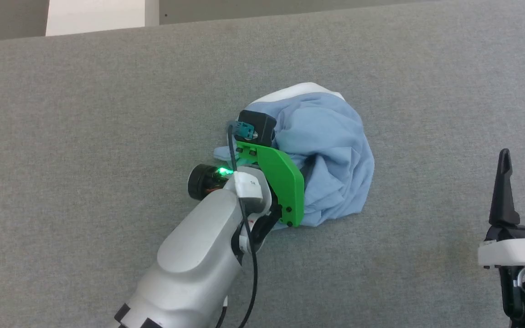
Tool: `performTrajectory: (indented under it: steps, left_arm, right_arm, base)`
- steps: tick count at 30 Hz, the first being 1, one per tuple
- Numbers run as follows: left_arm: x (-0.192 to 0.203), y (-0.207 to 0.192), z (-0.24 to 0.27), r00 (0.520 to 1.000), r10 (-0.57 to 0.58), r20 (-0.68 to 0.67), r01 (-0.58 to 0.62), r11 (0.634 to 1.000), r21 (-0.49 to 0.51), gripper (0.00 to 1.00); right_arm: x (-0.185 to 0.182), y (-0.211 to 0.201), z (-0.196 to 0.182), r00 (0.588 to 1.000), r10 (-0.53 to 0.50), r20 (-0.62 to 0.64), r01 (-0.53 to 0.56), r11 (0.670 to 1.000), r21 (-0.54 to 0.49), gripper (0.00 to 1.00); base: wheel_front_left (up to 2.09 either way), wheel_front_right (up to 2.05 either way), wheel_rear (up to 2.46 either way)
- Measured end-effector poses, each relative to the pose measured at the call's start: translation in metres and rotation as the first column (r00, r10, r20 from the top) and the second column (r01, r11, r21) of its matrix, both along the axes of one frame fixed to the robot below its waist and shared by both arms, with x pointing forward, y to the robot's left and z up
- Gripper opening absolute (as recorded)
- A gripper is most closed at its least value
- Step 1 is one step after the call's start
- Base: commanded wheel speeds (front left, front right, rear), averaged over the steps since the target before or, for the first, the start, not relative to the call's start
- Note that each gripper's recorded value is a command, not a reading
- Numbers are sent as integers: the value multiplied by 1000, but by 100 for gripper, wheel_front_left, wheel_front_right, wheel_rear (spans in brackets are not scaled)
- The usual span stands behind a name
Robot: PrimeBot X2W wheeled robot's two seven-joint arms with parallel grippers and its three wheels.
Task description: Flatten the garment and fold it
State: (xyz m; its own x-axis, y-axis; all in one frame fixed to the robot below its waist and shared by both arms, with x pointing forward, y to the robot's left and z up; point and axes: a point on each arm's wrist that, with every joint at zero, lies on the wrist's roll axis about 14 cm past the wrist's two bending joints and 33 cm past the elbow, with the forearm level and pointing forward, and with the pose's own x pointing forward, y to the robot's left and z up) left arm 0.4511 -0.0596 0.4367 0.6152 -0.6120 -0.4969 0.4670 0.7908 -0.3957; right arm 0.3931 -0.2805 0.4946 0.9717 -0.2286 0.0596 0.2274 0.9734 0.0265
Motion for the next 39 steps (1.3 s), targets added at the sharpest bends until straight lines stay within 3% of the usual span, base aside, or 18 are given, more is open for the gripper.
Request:
performTrajectory:
  steps: [5, 9, 12, 14, 18, 21, 26, 32, 36, 39]
  left_arm:
    - [13, -3, 52, 988, 56, 145, -32, 986, -163, 100]
    - [20, 26, 118, 928, 200, 313, -92, 941, -327, 100]
    - [16, 78, 142, 836, 347, 425, -192, 910, -367, 100]
    - [8, 123, 148, 748, 458, 480, -297, 878, -376, 100]
    - [-22, 186, 140, 596, 570, 566, -455, 820, -348, 100]
    - [-46, 217, 122, 542, 575, 613, -546, 795, -263, 100]
    - [-78, 238, 87, 550, 551, 627, -628, 768, -124, 100]
    - [-87, 244, 90, 506, 594, 625, -670, 727, -149, 100]
    - [-87, 241, 89, 505, 597, 623, -667, 729, -157, 100]
    - [-86, 242, 87, 502, 608, 615, -673, 721, -164, 100]
  right_arm:
    - [-5, 2, 4, 1000, 5, 8, -5, 1000, 1, 100]
    - [-11, 8, 9, 1000, 23, 20, -23, 1000, 3, 100]
    - [-12, 16, 15, 998, 46, 36, -46, 999, 7, 100]
    - [-11, 22, 21, 997, 64, 51, -65, 998, 9, 100]
    - [-10, 33, 23, 994, 98, 57, -99, 995, 13, 100]
    - [-9, 41, 22, 991, 121, 53, -122, 992, 16, 100]
    - [-8, 52, 16, 988, 153, 31, -154, 988, 28, 100]
    - [0, 84, 13, 969, 248, 8, -248, 968, 44, 100]
    - [17, 132, 26, 925, 380, 20, -381, 923, 53, 100]
    - [27, 170, 24, 873, 485, -53, -482, 874, 62, 100]
  base:
    - [0, 0, 0]
    - [0, 0, 0]
    - [0, 0, 0]
    - [0, 0, 0]
    - [0, 0, 0]
    - [0, 0, 0]
    - [0, 0, 0]
    - [0, 0, 0]
    - [0, 0, 0]
    - [0, 0, 0]
